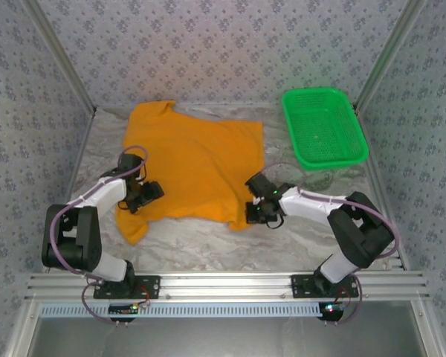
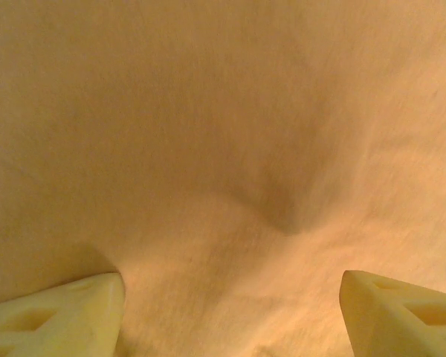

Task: Fold the inside-out t-shirt

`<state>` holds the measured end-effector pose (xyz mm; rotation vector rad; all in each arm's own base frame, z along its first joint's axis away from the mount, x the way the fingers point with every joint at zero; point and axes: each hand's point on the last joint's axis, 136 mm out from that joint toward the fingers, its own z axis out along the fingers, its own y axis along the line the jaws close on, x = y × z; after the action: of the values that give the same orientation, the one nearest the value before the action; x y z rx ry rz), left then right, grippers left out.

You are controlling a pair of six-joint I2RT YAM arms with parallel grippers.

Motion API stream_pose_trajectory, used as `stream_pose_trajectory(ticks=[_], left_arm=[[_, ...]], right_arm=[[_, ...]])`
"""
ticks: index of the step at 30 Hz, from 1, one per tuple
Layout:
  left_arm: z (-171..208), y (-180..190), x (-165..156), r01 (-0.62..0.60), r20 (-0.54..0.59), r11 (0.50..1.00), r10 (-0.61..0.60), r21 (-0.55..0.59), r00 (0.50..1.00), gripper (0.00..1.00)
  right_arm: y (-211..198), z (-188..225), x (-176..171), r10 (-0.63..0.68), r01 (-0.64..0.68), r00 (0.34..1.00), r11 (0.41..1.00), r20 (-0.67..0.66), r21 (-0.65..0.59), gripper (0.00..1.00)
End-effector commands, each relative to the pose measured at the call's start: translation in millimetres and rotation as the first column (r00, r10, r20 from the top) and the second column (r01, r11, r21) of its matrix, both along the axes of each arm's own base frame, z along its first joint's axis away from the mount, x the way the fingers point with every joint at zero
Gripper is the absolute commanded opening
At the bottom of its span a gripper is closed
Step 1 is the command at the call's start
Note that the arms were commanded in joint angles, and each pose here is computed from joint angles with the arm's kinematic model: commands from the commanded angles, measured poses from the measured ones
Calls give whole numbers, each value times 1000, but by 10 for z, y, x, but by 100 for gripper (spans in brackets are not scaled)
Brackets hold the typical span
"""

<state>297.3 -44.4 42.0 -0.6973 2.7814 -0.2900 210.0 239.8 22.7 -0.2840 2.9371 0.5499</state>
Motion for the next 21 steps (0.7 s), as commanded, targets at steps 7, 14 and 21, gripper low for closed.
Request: stream_pose_trajectory(ticks=[7,14,21], left_arm=[[349,356,557,-109,101,991,101,83,990,76],[19,312,607,-141,36,989,139,54,990,72],[-260,460,663,-170,-34,980,174,102,984,67]], right_arm=[[311,760,316,342,-374,916,918,210,136,49],[-134,783,2135,54,-43,864,999,500,-33,55],[-86,366,2989,-36,114,862,986,506,-125,43]])
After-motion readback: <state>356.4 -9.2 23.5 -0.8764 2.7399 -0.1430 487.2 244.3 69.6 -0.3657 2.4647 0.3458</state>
